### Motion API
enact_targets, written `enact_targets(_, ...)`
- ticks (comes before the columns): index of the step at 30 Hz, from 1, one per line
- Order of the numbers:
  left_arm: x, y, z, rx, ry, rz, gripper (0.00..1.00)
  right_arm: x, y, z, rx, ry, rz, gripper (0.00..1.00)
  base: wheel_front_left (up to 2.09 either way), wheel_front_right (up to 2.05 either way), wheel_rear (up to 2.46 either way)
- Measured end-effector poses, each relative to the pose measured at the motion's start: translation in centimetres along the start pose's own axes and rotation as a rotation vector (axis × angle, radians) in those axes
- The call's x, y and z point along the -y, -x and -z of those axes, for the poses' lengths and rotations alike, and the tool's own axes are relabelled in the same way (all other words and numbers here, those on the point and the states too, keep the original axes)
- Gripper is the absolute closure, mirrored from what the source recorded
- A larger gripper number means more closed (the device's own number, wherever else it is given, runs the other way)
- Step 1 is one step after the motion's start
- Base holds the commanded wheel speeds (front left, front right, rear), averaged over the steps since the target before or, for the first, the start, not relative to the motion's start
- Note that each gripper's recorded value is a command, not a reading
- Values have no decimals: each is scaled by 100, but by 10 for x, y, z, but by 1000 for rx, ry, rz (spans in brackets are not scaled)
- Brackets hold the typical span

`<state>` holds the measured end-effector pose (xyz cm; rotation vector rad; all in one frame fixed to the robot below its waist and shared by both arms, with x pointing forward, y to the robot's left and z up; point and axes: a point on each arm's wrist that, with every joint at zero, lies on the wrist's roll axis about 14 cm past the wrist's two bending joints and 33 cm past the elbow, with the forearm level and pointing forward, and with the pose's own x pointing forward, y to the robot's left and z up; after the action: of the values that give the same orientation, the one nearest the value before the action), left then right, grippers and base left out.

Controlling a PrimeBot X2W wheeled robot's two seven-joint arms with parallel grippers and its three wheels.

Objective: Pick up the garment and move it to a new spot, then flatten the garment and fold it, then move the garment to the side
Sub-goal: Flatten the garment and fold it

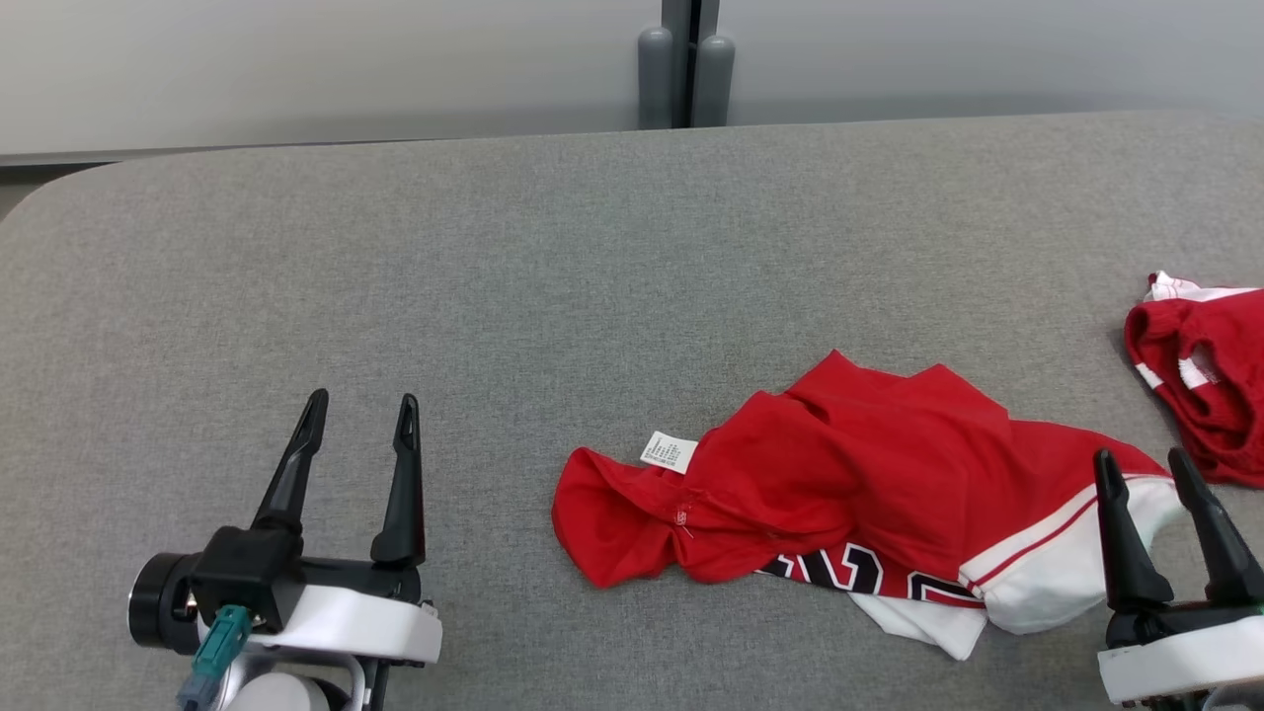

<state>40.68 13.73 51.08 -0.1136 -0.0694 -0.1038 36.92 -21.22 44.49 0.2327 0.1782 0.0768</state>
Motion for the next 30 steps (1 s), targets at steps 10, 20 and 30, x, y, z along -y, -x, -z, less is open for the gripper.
enact_targets(10,-1,24,1,-23,-20,-21,0,-30,19,-62,191,118,-76,0,0,0,0)
enact_targets(20,0,34,1,-36,-17,-23,0,-33,27,-66,186,113,-62,0,0,0,0)
enact_targets(30,16,31,2,-51,-15,26,0,-31,26,-65,178,108,-54,0,0,0,0)
